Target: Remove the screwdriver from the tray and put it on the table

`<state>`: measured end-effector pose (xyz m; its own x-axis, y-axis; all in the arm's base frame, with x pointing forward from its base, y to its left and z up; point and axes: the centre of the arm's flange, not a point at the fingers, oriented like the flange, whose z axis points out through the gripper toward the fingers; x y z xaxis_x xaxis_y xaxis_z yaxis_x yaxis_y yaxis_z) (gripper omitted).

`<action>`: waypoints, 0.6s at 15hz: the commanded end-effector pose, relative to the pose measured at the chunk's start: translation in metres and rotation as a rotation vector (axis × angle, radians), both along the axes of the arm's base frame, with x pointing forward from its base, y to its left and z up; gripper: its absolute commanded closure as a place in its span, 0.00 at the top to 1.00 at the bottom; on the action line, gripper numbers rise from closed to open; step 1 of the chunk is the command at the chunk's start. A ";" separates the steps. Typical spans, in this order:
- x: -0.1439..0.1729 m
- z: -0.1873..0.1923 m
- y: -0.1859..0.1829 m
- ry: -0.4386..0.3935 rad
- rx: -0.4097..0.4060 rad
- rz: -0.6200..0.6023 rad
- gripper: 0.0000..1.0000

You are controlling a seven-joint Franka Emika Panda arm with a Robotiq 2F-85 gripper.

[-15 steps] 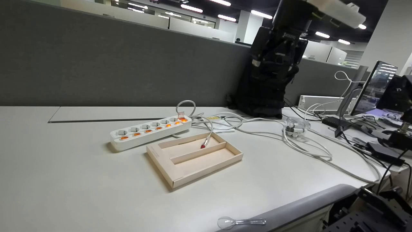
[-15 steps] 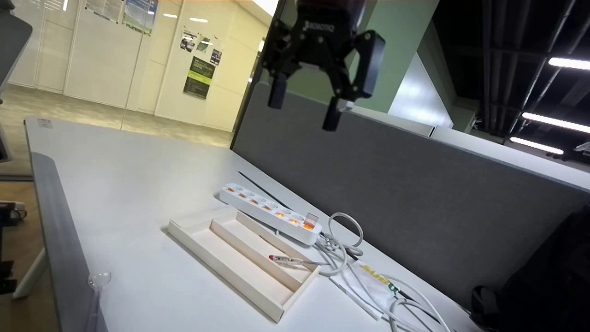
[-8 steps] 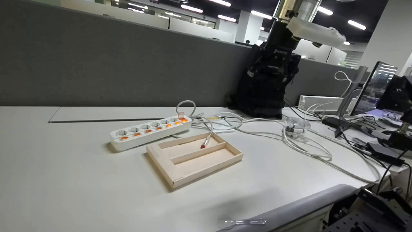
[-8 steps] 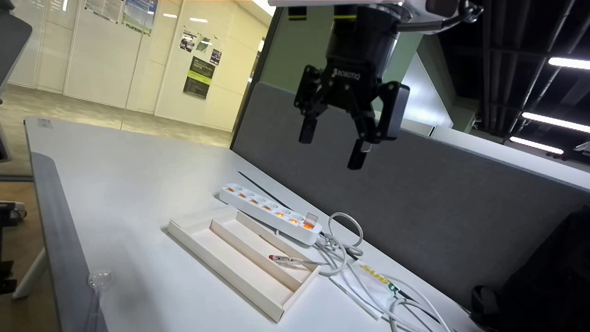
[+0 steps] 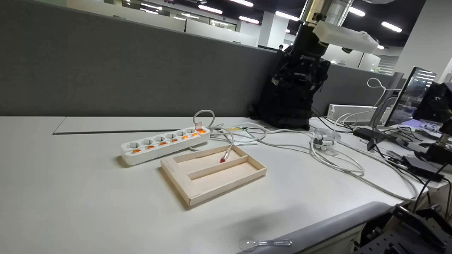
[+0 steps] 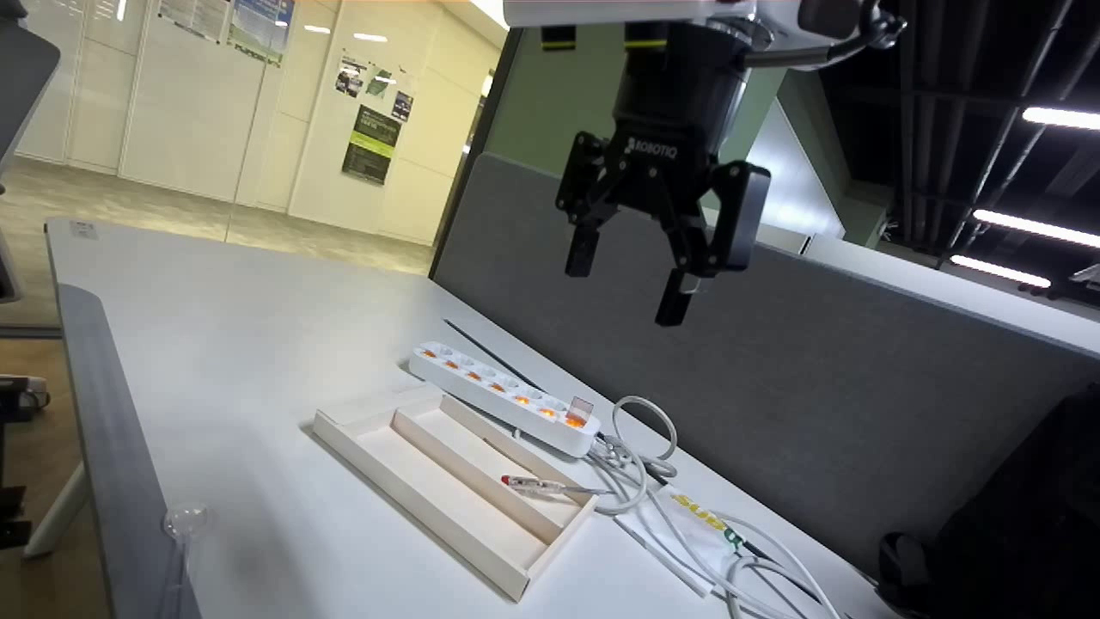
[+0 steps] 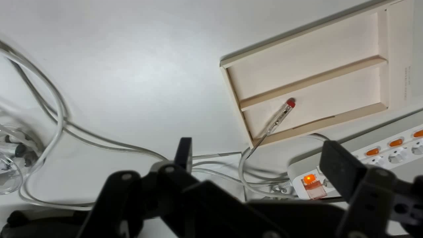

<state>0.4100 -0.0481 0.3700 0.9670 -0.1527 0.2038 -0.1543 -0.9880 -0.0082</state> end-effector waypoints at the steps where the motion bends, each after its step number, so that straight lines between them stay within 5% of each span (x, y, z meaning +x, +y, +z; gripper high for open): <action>1: 0.040 -0.022 -0.016 0.040 -0.033 -0.129 1.00; 9: 0.134 -0.082 -0.014 0.137 -0.115 -0.222 1.00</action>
